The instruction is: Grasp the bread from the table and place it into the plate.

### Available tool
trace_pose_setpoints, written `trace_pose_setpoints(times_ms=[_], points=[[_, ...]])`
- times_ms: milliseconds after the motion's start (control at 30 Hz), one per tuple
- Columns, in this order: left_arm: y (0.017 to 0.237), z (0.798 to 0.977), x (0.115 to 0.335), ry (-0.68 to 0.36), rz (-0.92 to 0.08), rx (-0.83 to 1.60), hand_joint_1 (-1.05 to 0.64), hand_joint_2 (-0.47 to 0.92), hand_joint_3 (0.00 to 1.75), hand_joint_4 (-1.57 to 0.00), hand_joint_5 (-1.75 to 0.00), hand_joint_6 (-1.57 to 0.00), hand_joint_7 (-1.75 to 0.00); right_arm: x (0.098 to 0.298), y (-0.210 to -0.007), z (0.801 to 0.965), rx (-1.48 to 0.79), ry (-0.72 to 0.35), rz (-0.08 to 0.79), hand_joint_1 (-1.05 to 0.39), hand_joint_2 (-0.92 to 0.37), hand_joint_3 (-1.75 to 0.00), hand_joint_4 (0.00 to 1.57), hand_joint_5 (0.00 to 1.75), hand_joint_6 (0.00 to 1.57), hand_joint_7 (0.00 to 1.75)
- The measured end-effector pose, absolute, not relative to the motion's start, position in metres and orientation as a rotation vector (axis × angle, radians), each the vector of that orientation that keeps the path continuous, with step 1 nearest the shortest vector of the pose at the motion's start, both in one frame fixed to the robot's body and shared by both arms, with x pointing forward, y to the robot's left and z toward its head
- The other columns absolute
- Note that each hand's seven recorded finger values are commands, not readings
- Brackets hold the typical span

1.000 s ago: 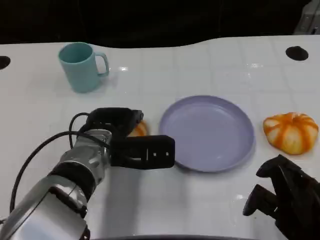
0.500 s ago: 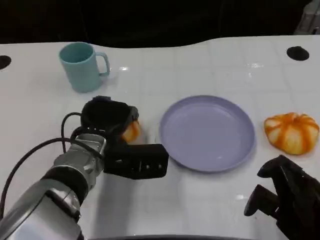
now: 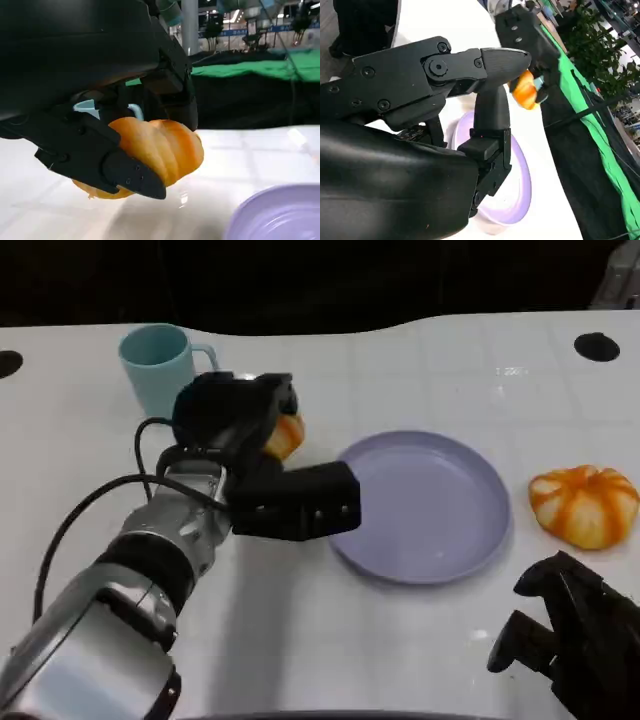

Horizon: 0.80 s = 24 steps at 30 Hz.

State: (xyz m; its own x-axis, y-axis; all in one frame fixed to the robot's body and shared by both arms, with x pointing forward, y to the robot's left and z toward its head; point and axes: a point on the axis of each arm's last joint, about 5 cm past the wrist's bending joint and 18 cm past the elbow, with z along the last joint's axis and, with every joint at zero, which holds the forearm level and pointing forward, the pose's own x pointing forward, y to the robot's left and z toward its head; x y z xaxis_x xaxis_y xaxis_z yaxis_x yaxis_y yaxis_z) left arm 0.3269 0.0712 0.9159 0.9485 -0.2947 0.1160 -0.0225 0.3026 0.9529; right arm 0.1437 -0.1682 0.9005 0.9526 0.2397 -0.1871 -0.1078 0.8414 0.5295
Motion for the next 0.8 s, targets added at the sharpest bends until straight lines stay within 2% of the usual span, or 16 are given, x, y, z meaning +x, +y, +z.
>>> trace_pose_setpoints(times_ms=[67, 100, 167, 267, 300, 333, 367, 400, 500, 567, 633, 700, 800], points=[[0.066, 0.918, 0.326, -0.311, -0.196, 1.211, -0.24, 0.90, 0.06, -0.89, -1.75, -0.79, -1.19, 0.144, -0.168, 0.901, 0.542, 0.250, 0.186, -0.51, -0.92, -0.25, 0.62, 1.75, 0.46, 1.63], [0.065, 0.918, 0.326, -0.317, -0.199, 1.200, -0.25, 0.91, 0.14, -0.91, -1.75, -0.76, -1.14, 0.144, -0.168, 0.901, 0.542, 0.250, 0.187, -0.51, -0.92, -0.26, 0.62, 1.75, 0.47, 1.64], [0.062, 0.920, 0.326, -0.339, -0.223, 1.183, -0.24, 0.88, 0.23, -0.89, -1.75, -0.75, -1.20, 0.144, -0.168, 0.901, 0.542, 0.251, 0.186, -0.51, -0.92, -0.26, 0.63, 1.75, 0.47, 1.64], [0.050, 0.929, 0.326, -0.382, -0.290, 1.152, -0.25, 0.83, 0.30, -0.91, -1.75, -0.79, -1.15, 0.145, -0.168, 0.901, 0.540, 0.250, 0.189, -0.50, -0.92, -0.26, 0.63, 1.75, 0.47, 1.64], [0.046, 0.932, 0.326, -0.394, -0.304, 1.144, -0.25, 0.82, 0.31, -0.92, -1.75, -0.78, -1.22, 0.145, -0.168, 0.901, 0.540, 0.249, 0.190, -0.50, -0.92, -0.26, 0.63, 1.75, 0.47, 1.64], [0.042, 0.935, 0.326, -0.406, -0.323, 1.138, -0.24, 0.81, 0.33, -0.92, -1.75, -0.72, -1.45, 0.145, -0.167, 0.901, 0.540, 0.249, 0.190, -0.50, -0.92, -0.26, 0.63, 1.75, 0.47, 1.64], [0.037, 0.938, 0.326, -0.417, -0.339, 1.132, -0.24, 0.79, 0.36, -0.93, -1.75, -0.69, -1.60, 0.145, -0.167, 0.901, 0.541, 0.249, 0.190, -0.50, -0.92, -0.26, 0.63, 1.75, 0.47, 1.64], [0.032, 0.940, 0.326, -0.426, -0.355, 1.128, -0.23, 0.76, 0.38, -0.94, -1.75, -0.70, -1.60, 0.145, -0.167, 0.901, 0.541, 0.249, 0.190, -0.50, -0.92, -0.27, 0.63, 1.75, 0.48, 1.64], [0.020, 0.943, 0.323, -0.445, -0.392, 1.114, -0.24, 0.73, 0.42, -0.95, -1.75, -0.86, -1.01, 0.145, -0.167, 0.901, 0.541, 0.250, 0.191, -0.50, -0.92, -0.27, 0.63, 1.75, 0.48, 1.64], [0.012, 0.943, 0.320, -0.451, -0.420, 1.109, -0.25, 0.74, 0.43, -0.95, -1.75, -0.94, -0.76, 0.145, -0.166, 0.901, 0.540, 0.251, 0.189, -0.50, -0.92, -0.27, 0.63, 1.75, 0.48, 1.64], [0.005, 0.941, 0.316, -0.457, -0.443, 1.106, -0.26, 0.74, 0.47, -0.93, -1.75, -0.95, -0.45, 0.145, -0.166, 0.901, 0.541, 0.252, 0.190, -0.50, -0.92, -0.25, 0.63, 1.75, 0.49, 1.63], [-0.001, 0.940, 0.313, -0.450, -0.456, 1.109, -0.24, 0.75, 0.49, -0.91, -1.75, -0.93, -0.31, 0.144, -0.166, 0.901, 0.542, 0.253, 0.188, -0.51, -0.92, -0.25, 0.63, 1.75, 0.49, 1.63], [-0.009, 0.938, 0.309, -0.431, -0.467, 1.127, -0.22, 0.77, 0.50, -0.89, -1.75, -0.94, -0.27, 0.143, -0.164, 0.901, 0.543, 0.256, 0.190, -0.51, -0.92, -0.25, 0.63, 1.75, 0.50, 1.63]])
